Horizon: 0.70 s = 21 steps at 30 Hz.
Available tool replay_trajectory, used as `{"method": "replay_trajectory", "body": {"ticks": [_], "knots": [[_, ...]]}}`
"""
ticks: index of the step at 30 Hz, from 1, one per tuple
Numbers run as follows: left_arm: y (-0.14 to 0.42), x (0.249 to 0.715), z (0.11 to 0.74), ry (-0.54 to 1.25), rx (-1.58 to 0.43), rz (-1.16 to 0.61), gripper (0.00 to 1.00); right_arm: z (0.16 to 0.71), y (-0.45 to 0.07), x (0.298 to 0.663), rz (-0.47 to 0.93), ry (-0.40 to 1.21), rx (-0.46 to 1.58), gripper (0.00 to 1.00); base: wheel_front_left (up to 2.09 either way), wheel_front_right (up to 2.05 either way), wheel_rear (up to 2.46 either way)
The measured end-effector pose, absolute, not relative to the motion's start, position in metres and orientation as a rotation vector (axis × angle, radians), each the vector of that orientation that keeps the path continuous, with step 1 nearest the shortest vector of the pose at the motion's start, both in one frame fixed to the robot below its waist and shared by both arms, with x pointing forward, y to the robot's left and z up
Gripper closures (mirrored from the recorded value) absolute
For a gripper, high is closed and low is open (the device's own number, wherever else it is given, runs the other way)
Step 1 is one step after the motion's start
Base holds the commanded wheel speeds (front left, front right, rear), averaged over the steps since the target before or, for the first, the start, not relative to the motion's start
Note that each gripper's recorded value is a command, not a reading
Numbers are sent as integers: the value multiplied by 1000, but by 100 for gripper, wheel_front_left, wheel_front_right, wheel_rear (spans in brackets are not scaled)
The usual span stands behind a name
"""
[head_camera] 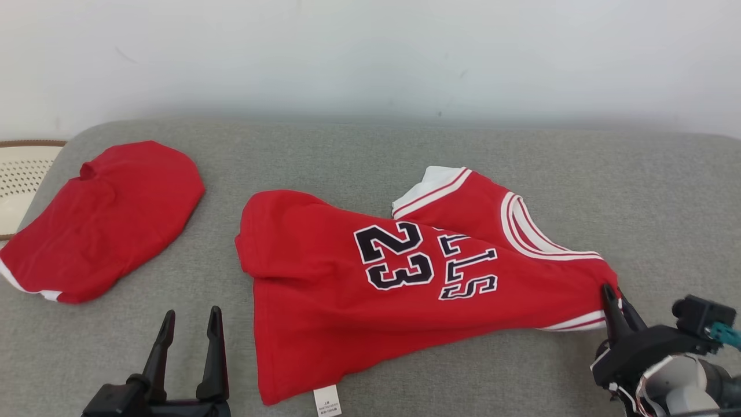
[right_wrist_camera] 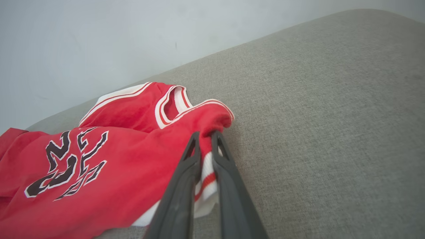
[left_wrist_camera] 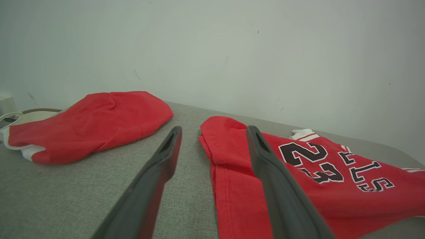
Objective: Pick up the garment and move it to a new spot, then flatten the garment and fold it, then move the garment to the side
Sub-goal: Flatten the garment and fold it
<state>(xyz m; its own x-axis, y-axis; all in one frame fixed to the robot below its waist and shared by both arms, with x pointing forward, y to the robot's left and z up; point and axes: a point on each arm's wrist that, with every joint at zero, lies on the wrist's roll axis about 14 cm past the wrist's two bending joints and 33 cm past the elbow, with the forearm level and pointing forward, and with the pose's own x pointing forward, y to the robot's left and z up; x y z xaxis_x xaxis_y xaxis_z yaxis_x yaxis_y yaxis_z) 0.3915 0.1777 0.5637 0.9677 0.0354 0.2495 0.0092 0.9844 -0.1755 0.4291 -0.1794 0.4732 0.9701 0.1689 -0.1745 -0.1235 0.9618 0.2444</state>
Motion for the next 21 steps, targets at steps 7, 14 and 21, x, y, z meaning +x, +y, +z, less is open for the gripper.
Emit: {"method": "replay_trajectory", "body": {"ticks": [7, 14, 21], "knots": [[170, 397, 561, -246, -189, -5, 0, 489, -176, 405, 140, 198, 248, 100, 0, 0, 0], [171, 398, 557, -234, -196, -2, 0, 511, -165, 408, 167, 172, 212, 100, 0, 0, 0], [176, 397, 557, -233, -197, 12, 0, 518, -142, 437, 225, 173, 190, 100, 0, 0, 0]]}}
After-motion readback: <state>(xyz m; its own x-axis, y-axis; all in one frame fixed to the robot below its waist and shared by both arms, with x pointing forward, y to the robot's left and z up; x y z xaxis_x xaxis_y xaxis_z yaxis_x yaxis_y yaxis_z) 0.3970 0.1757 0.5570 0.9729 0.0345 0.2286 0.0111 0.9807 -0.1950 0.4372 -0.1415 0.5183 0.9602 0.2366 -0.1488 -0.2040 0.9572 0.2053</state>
